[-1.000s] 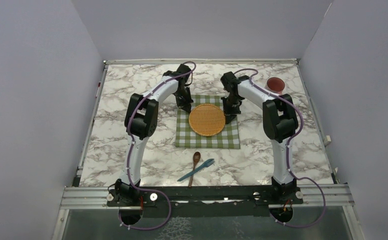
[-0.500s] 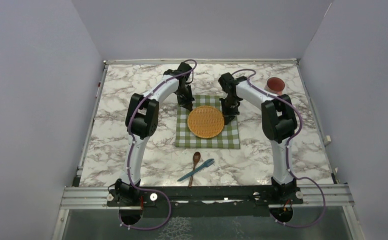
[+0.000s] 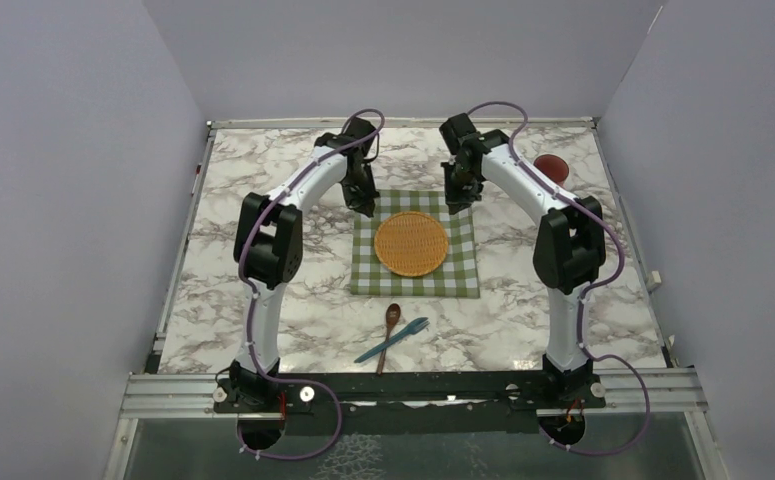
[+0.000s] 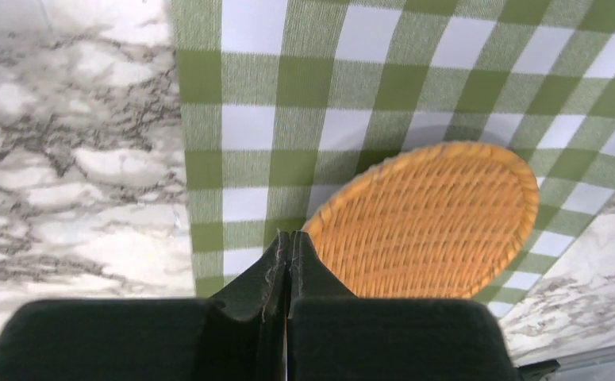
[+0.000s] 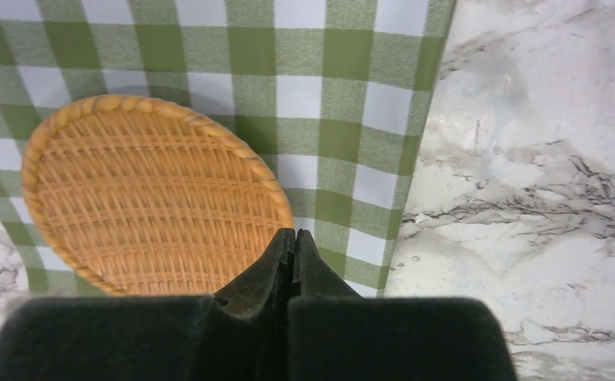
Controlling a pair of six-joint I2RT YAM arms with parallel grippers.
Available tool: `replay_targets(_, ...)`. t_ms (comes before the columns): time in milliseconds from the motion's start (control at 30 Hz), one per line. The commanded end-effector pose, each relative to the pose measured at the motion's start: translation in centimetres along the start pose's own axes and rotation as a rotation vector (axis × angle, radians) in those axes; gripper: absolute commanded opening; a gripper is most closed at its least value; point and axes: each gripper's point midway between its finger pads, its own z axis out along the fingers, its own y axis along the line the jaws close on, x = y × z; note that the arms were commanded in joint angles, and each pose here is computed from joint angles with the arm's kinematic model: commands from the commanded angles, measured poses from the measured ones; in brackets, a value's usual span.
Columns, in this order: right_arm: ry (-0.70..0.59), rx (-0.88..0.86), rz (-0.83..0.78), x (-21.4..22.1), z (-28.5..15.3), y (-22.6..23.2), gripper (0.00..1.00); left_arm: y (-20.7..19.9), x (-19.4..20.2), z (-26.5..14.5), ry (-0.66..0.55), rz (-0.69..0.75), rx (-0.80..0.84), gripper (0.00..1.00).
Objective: Set the dinner table for one person
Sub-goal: Adjust the plate on the napkin.
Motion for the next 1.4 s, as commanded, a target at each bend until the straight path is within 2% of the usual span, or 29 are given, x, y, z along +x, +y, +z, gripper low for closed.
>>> replay_targets(0, 0.063, -0.112, -0.019, 1.1, 0.2, 2.1, 0.01, 0.1, 1.3, -3.2, -0.011, -0.043, 0.018, 0.00)
replay_targets(200, 0.111, -0.241, -0.037, 1.5, 1.2, 4.5, 0.01, 0.0, 5.3, -2.6, 0.075, -0.065, 0.034, 0.00)
replay_targets(400, 0.145, -0.299, -0.052, 1.8, 2.6, 5.6, 0.01, -0.2, 7.2, -0.4, 0.117, -0.116, 0.071, 0.00)
replay_targets(867, 0.170, -0.287, -0.059, 2.2, 4.5, 5.5, 0.01, -1.0, 5.8, 1.9, 0.106, -0.143, 0.074, 0.00)
replay_targets(1233, 0.182, -0.280, -0.066, 2.5, 4.7, 5.4, 0.01, 0.8, 5.9, -0.5, 0.032, -0.150, 0.001, 0.00)
replay_targets(1367, 0.118, -0.174, -0.036, 1.1, 3.7, 3.7, 0.01, 0.6, 4.8, -2.4, -0.023, -0.143, 0.000, 0.00)
